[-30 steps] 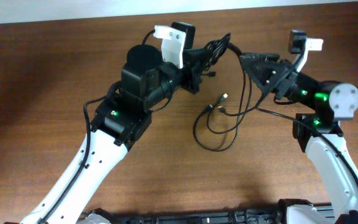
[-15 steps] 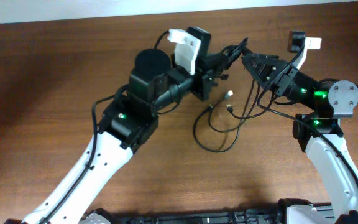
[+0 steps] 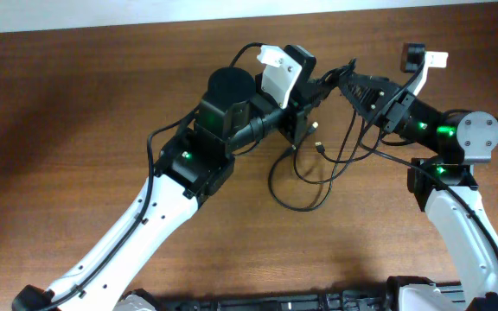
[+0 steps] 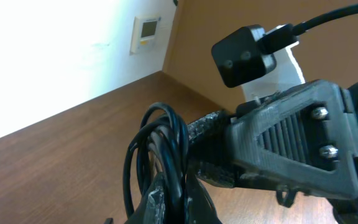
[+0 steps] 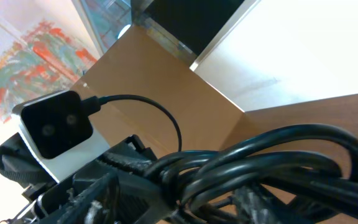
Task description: Untangle cables
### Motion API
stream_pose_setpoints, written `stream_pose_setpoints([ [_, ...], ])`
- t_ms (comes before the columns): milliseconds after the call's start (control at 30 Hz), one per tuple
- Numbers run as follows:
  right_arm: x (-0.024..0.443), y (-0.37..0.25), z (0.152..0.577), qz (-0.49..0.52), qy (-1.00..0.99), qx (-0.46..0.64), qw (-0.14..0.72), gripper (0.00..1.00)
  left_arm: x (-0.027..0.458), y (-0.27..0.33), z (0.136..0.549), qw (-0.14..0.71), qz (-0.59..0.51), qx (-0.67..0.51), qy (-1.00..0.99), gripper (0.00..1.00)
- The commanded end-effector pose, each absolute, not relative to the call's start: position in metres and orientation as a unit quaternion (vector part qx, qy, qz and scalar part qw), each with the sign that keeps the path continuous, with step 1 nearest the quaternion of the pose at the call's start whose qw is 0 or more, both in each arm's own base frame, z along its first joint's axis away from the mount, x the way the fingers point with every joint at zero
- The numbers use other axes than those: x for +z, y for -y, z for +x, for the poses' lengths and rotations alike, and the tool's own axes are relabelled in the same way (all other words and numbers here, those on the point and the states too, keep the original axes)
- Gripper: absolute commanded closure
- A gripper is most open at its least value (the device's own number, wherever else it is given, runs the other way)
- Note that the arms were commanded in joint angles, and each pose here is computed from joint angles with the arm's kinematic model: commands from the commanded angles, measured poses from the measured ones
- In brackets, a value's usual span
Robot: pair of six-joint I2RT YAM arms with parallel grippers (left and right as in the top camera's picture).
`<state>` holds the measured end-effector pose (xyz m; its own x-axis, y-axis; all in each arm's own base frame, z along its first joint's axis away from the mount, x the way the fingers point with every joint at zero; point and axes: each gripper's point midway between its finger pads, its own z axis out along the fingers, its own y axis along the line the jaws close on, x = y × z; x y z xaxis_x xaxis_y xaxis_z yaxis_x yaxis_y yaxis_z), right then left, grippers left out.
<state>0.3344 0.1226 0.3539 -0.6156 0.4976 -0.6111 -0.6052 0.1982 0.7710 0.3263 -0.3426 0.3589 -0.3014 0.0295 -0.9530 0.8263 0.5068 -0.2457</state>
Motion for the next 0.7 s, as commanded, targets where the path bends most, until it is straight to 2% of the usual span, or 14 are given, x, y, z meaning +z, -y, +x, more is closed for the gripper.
stream_pose_setpoints([
  [0,0.360,-0.122,0.337,-0.039,-0.632,0.628,0.451,0.47,0.366,0.357,0.305,0.489,0.347,-0.430,-0.675,1.00],
  [267,0.361,-0.120,0.339,-0.032,-0.630,0.627,0.457,0.49,0.369,0.368,0.290,0.480,0.365,-0.447,-0.661,1.00],
  [367,0.362,-0.120,0.339,-0.031,-0.630,0.626,0.458,0.67,0.369,0.371,0.286,0.478,0.368,-0.449,-0.659,1.00],
  [567,0.362,-0.120,0.339,-0.031,-0.630,0.627,0.458,0.95,0.369,0.371,0.286,0.478,0.368,-0.449,-0.659,1.00],
  [667,0.362,-0.120,0.339,-0.031,-0.630,0.626,0.458,0.96,0.369,0.370,0.288,0.480,0.366,-0.446,-0.660,1.00],
])
